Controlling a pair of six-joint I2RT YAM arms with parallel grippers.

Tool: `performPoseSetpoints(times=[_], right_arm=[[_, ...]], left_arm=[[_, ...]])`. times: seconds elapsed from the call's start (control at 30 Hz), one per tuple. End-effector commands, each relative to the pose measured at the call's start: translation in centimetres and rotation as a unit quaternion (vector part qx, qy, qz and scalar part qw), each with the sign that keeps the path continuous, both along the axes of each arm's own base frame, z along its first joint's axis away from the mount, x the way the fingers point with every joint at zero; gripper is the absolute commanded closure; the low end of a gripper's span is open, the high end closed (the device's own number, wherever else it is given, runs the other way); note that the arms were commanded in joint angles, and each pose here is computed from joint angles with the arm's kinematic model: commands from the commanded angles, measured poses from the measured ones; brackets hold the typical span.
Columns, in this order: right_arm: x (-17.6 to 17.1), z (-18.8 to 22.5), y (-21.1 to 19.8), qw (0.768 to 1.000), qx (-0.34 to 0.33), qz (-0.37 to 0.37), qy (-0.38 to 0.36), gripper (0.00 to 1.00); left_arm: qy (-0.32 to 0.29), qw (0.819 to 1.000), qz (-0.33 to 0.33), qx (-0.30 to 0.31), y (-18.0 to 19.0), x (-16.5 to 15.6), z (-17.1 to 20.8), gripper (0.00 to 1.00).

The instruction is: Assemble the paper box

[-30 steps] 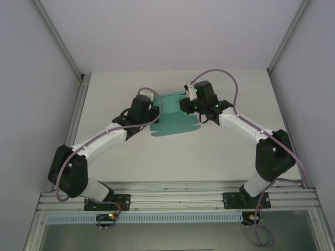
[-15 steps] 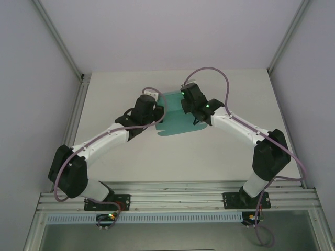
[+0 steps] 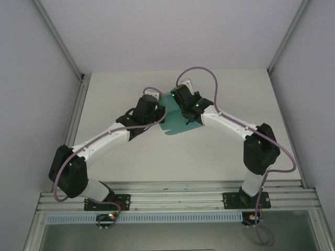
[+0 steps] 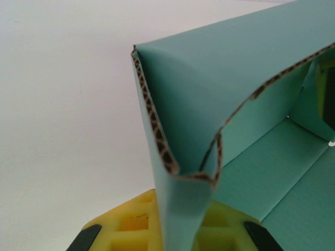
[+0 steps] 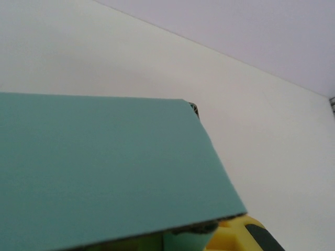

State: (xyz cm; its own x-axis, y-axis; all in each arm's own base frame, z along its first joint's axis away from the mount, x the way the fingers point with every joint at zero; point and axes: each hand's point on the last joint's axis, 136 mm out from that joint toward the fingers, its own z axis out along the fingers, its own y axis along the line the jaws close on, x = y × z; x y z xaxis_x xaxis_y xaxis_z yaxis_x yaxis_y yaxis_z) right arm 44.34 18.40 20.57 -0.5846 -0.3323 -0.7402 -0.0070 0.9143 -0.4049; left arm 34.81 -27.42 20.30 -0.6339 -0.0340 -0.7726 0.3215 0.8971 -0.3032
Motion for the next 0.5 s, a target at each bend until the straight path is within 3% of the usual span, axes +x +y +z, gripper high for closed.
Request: performPoseSetpoints(times=[0.0, 0.07, 0.17, 0.23, 0.33, 0.47], right_arm=[[-0.5, -1.5, -10.7, 0.958, -0.247, -0.139, 0.035, 1.00], [-0.5, -2.0, -10.1, 0.968, -0.209, -0.129, 0.040, 1.00], [-0.5, -2.8, -6.7, 0.995, -0.076, -0.054, 0.041, 0.98], [-0.8, -2.3, -3.0, 0.999, 0.033, 0.029, 0.014, 0.93], [-2.2, 0.2, 1.3, 0.972, 0.186, 0.137, -0.027, 0.77], [-4.5, 4.4, 3.9, 0.922, 0.304, 0.234, -0.059, 0.60]], left_arm=[[-0.021, 0.999, 0.025, 0.013, 2.1, 0.3, 2.8, 1.00], [-0.020, 0.999, 0.026, 0.009, 2.0, 0.5, 2.9, 1.00], [-0.021, 1.000, 0.020, 0.000, 1.6, 0.6, 2.8, 1.00], [-0.023, 1.000, 0.007, -0.013, 1.0, 0.6, 2.9, 1.00], [-0.022, 0.999, -0.005, -0.024, 0.5, 0.5, 3.0, 1.00], [-0.024, 0.999, -0.011, -0.023, 0.4, 0.6, 2.8, 1.00]])
